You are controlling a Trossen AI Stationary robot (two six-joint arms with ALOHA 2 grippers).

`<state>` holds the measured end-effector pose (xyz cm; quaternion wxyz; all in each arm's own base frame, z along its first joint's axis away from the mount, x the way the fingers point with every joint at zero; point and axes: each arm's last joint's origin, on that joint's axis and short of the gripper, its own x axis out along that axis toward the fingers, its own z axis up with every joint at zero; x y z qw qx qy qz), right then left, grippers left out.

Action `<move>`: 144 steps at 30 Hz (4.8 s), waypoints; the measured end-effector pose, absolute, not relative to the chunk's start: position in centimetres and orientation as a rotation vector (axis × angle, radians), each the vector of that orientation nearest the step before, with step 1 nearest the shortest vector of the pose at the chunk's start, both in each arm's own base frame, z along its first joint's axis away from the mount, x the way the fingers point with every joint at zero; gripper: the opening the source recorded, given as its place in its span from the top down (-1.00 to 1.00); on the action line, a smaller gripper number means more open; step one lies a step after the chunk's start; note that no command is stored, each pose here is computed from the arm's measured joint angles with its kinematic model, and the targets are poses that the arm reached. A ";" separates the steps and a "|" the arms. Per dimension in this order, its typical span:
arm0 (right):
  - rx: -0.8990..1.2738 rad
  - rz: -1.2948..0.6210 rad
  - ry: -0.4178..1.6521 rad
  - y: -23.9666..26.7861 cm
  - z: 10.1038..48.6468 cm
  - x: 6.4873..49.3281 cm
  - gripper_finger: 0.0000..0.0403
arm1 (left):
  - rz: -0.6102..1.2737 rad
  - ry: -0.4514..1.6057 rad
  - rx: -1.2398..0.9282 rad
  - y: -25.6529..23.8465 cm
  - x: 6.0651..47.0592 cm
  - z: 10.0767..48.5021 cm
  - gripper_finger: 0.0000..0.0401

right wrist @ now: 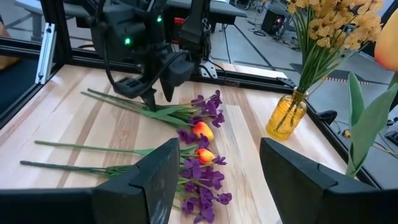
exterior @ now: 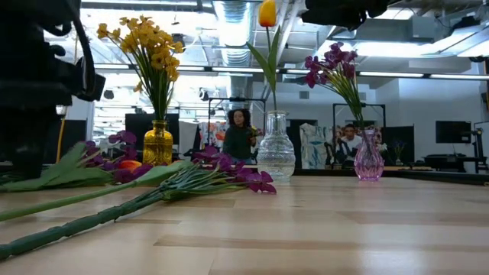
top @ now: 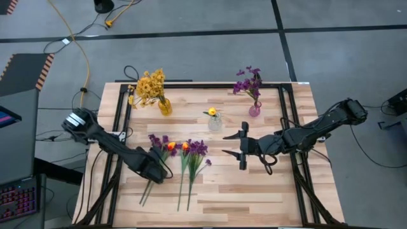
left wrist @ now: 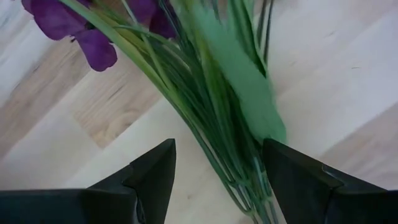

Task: Sort flowers into vase by color
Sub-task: Put the violet flowers into the pink vase

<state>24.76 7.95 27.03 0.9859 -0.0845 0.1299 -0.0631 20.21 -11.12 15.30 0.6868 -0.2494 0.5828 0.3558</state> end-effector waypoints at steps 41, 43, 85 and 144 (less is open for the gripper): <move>-0.171 -0.127 0.264 8.0 27.0 24.7 -0.24 | 0.767 1.263 -0.589 -11.2 20.5 15.7 0.99; -0.171 -0.127 0.264 8.0 27.0 24.7 -0.24 | 0.765 1.257 -0.590 -11.2 20.5 15.8 1.00; 0.204 -0.173 0.269 8.0 26.7 24.6 -0.24 | 0.483 0.771 -0.298 -13.4 27.0 29.1 1.00; -0.036 0.104 0.001 8.8 29.6 25.2 -0.24 | 0.339 0.212 0.063 -13.5 36.8 30.9 1.00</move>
